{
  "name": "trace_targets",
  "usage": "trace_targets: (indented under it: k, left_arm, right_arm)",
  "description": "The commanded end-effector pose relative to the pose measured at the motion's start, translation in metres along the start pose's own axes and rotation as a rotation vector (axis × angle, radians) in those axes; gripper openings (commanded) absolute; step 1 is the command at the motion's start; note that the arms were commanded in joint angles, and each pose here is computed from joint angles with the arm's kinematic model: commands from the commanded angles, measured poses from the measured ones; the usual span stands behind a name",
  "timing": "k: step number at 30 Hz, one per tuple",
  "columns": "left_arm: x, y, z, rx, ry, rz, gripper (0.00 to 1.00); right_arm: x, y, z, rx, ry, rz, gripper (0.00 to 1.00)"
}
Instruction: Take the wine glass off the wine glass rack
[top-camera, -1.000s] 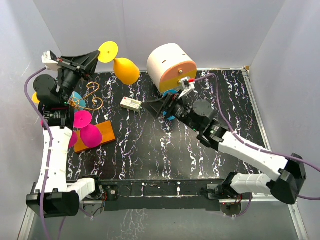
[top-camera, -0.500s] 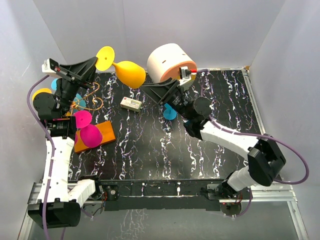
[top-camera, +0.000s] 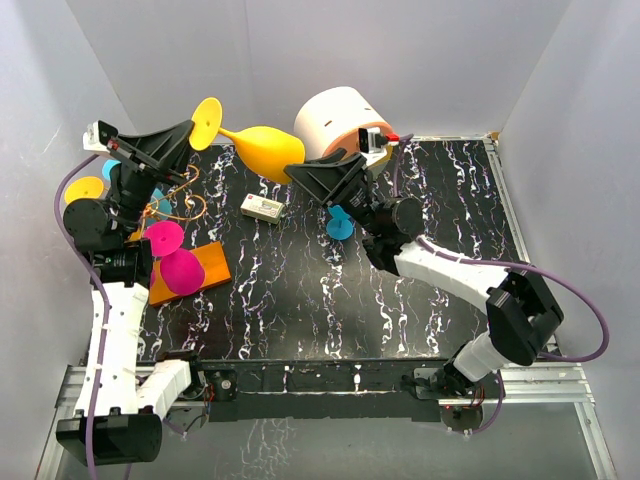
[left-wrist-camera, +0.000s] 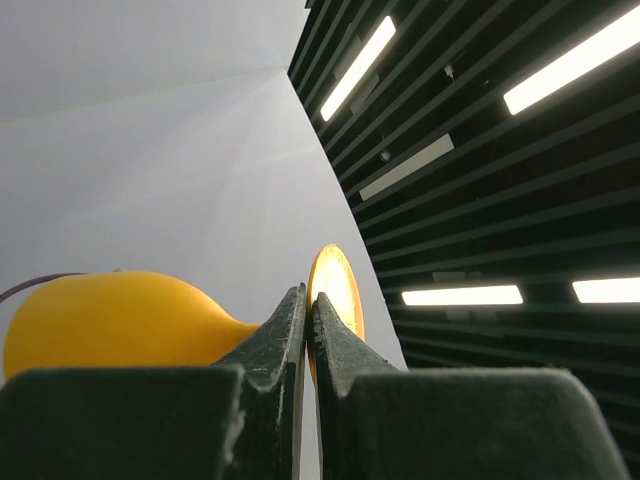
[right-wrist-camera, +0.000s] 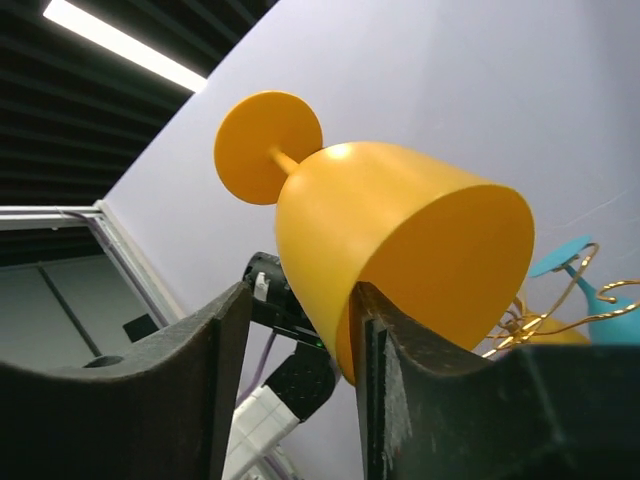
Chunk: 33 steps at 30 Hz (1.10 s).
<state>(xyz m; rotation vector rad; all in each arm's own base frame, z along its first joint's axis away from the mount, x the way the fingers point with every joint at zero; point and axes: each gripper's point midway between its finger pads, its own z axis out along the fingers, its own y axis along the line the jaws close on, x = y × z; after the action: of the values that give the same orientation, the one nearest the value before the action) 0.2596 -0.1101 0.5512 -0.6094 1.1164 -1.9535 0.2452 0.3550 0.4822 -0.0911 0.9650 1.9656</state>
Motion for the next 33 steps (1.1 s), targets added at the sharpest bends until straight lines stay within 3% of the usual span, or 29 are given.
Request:
trace_targets:
  k: [1,11,13,16,19,21,24,27,30,33]
  left_arm:
    - [0.014,-0.015,-0.009,0.046,0.032,0.021,0.00]
    - [0.017,-0.012,-0.012,0.014,0.031,0.021,0.01]
    - [0.016,-0.007,-0.015,-0.002,0.019,0.026,0.15]
    - [0.016,0.000,-0.020,-0.038,-0.004,0.055,0.60]
    - [0.016,0.014,-0.026,-0.124,-0.024,0.095,0.95]
    - [0.019,0.022,-0.029,-0.176,-0.008,0.137,0.99]
    - [0.020,0.047,-0.037,-0.297,0.001,0.129,0.99]
    - [0.024,0.062,-0.051,-0.402,0.011,0.191,0.99]
    - [0.025,0.067,-0.061,-0.495,0.016,0.267,0.99]
    - [0.027,0.062,-0.065,-0.527,0.004,0.300,0.99]
  right_arm:
    - [-0.022,0.057,0.006,-0.207,-0.069,0.036,0.37]
    - [-0.033,0.093,-0.001,-0.326,-0.101,0.108,0.06]
    - [-0.036,0.098,-0.003,-0.331,-0.114,0.111,0.01]
    - [-0.043,0.103,-0.007,-0.322,-0.147,0.116,0.00]
    - [-0.052,0.105,-0.010,-0.292,-0.190,0.109,0.00]
    - [-0.059,0.102,-0.012,-0.229,-0.223,0.107,0.00]
    - [-0.077,0.083,-0.017,-0.033,-0.297,0.037,0.00]
    - [-0.102,0.036,-0.032,0.368,-0.364,-0.064,0.00]
    - [-0.137,0.021,-0.063,0.678,-0.420,-0.341,0.00]
    - [-0.164,0.015,-0.094,0.952,-0.360,-0.647,0.00]
